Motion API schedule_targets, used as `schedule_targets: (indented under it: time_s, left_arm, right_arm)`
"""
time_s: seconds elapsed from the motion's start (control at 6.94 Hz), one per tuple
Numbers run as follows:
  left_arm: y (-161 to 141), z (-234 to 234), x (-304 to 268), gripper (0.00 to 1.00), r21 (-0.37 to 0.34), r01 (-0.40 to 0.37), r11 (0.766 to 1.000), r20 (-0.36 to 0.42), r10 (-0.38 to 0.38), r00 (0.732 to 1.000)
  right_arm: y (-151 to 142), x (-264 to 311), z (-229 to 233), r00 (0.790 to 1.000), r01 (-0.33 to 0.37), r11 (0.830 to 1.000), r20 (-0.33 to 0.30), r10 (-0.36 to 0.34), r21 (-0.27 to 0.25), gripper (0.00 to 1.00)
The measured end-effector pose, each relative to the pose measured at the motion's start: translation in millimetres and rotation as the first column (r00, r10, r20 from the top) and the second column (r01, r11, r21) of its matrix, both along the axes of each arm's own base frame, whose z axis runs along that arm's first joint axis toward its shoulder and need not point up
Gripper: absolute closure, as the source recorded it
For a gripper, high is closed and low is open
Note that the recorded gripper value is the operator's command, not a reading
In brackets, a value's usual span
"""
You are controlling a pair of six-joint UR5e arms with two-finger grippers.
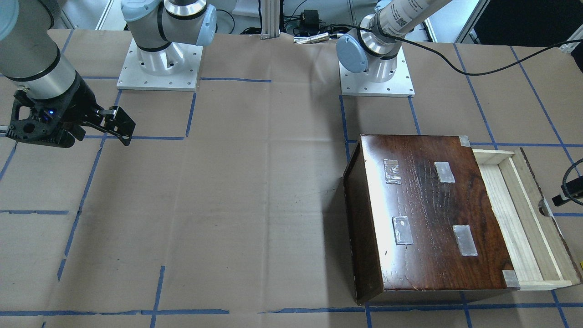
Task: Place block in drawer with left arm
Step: 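Pull the drawer open with the left gripper, away from the cabinet, then release the handle and move the left gripper over the yellow cube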
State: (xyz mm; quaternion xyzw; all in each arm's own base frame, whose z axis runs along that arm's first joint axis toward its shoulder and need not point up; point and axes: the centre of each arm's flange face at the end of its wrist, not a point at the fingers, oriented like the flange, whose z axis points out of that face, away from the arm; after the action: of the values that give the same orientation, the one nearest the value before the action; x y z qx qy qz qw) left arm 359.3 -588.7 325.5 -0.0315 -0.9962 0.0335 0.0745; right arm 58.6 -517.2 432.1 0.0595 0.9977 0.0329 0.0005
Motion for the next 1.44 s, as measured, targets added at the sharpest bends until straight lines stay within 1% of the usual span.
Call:
schedule_targets:
  time_s: [0.29,0.72,1.01,1.3,1.44]
  left_arm:
    - [-13,18,17,0.01,-0.017,-0.003,1.000,0.063,0.004,0.998]
    - [-57,24,59,0.01,-0.063,0.000,0.998,0.114,0.007,0.993]
    - [-86,7,89,0.01,-0.080,0.005,0.997,0.129,0.005,0.992]
    - [-98,-4,111,0.01,-0.081,-0.002,0.997,0.128,0.013,0.992]
    - [-101,-21,118,0.01,-0.071,-0.005,0.997,0.118,0.014,0.993]
  right_arm:
    - [0,0,0,1.000,0.000,1.000,0.000,0.000,0.000,0.00]
    - [0,0,0,1.000,-0.001,1.000,0.000,0.001,0.000,0.00]
    - [0,0,0,1.000,-0.001,1.000,0.000,0.001,0.000,0.00]
    - [0,0,0,1.000,-0.001,1.000,0.000,0.001,0.000,0.00]
    - [0,0,0,1.000,-0.001,1.000,0.000,0.001,0.000,0.00]
